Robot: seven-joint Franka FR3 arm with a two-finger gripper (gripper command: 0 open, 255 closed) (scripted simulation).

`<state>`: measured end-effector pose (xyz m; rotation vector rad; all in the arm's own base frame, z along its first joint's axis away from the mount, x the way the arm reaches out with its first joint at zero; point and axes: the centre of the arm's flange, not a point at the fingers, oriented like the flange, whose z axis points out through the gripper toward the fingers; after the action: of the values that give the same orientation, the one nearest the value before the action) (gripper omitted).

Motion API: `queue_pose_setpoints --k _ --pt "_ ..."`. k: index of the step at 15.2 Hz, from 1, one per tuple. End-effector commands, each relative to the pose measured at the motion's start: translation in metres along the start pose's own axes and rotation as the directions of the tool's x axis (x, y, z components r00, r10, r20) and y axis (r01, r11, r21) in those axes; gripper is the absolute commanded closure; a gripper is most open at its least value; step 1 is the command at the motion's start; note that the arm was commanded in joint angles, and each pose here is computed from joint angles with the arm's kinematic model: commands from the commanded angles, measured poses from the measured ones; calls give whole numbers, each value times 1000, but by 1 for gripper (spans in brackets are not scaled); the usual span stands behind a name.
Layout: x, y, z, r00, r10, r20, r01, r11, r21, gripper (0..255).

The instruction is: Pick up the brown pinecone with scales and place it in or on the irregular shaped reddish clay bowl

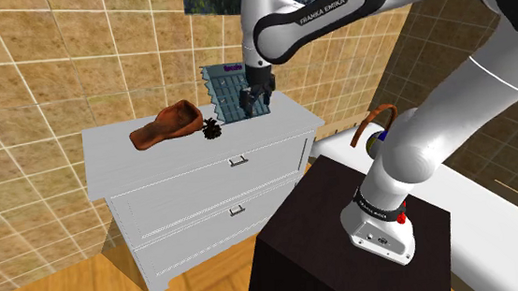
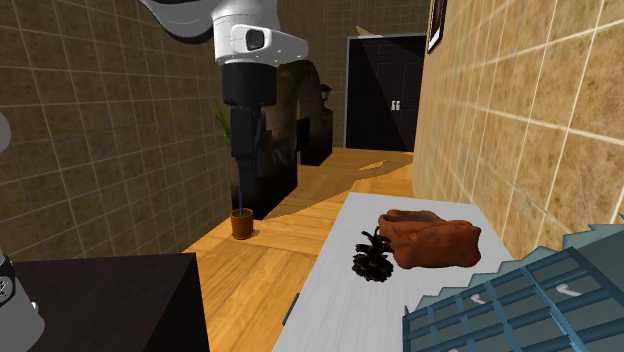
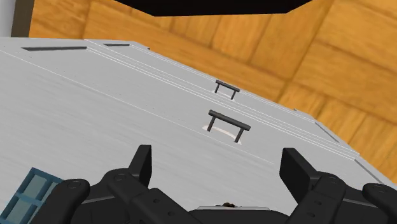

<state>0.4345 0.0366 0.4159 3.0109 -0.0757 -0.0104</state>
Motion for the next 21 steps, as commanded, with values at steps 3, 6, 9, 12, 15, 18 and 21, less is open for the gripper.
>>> queue_pose_setpoints --k 3,6,9,12,15,18,21 --pt "38 -12 27 999 4 -36 -5 1000 -11 0" --pt "67 -21 48 998 7 -61 -8 1000 -19 0" --pt "97 -30 69 996 10 -86 -12 1000 -27 0" --pt "127 -38 88 994 12 -111 -16 999 -36 0" --pt "150 -45 102 991 14 -130 -19 999 -42 0" --pt "152 -44 118 991 14 -130 -19 999 -42 0" --pt "154 -43 134 991 14 -130 -19 999 -42 0"
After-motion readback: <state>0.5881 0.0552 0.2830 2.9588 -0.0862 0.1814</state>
